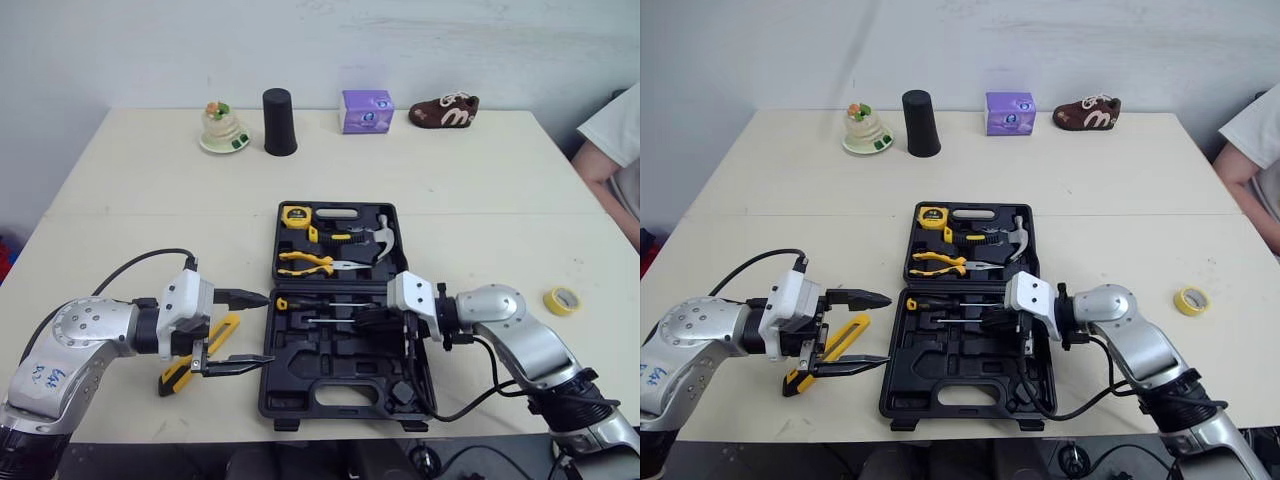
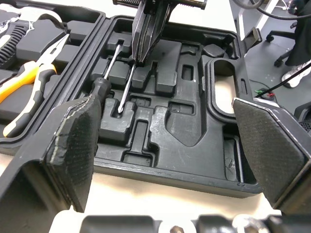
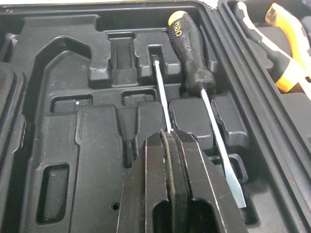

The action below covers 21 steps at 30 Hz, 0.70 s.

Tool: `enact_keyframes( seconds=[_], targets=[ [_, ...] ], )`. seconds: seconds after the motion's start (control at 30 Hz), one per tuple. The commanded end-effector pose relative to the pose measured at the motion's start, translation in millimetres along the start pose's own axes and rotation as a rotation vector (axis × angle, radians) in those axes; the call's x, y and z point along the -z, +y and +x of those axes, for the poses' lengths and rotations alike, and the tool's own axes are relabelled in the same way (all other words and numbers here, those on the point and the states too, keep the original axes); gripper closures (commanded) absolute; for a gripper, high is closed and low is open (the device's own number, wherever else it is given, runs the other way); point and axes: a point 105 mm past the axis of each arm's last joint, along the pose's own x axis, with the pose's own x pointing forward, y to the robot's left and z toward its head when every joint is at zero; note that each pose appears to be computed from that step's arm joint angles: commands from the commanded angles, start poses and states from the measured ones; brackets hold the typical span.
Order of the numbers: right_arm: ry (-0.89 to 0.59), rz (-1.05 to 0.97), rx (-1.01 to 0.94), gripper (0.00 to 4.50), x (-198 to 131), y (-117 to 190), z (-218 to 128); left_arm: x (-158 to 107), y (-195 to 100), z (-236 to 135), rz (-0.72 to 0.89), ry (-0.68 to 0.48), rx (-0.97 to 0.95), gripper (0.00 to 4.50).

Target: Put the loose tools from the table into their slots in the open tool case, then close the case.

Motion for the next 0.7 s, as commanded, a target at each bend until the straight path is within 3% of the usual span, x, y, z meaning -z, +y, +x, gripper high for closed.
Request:
enact_keyframes(
  seconds=[0.03, 0.17, 0.3, 0.43, 0.53, 0.7],
  targets=[
    [0.127, 0.129, 0.007, 4.47, 40.5, 5.2, 0.8, -3.6, 0.7, -1.1, 0.025, -0.001, -0.003, 0.00],
    [-0.101, 0.081, 0.026, 4.47, 2.2, 4.3, -3.5, -4.5, 2.5, -3.2, 0.029, -0.004, -0.020, 0.00],
    [-0.268, -0.042, 0.070, 4.47, -29.4, 5.7, -38.0, -2.6, 5.6, -11.8, 0.028, 0.000, -0.068, 0.00],
    [-0.269, -0.046, 0.183, 4.47, -34.2, 5.2, -87.9, 2.6, 10.5, -34.1, 0.012, 0.028, -0.166, 0.00],
    [-0.204, -0.027, 0.321, 3.54, -25.6, 4.6, -127.6, 16.0, 16.8, -63.4, -0.034, 0.070, -0.296, 0.00],
    [0.012, -0.028, 0.615, 1.09, 19.7, 16.9, -204.3, 41.0, 26.7, -126.6, -0.113, 0.121, -0.577, 0.00]
  ],
)
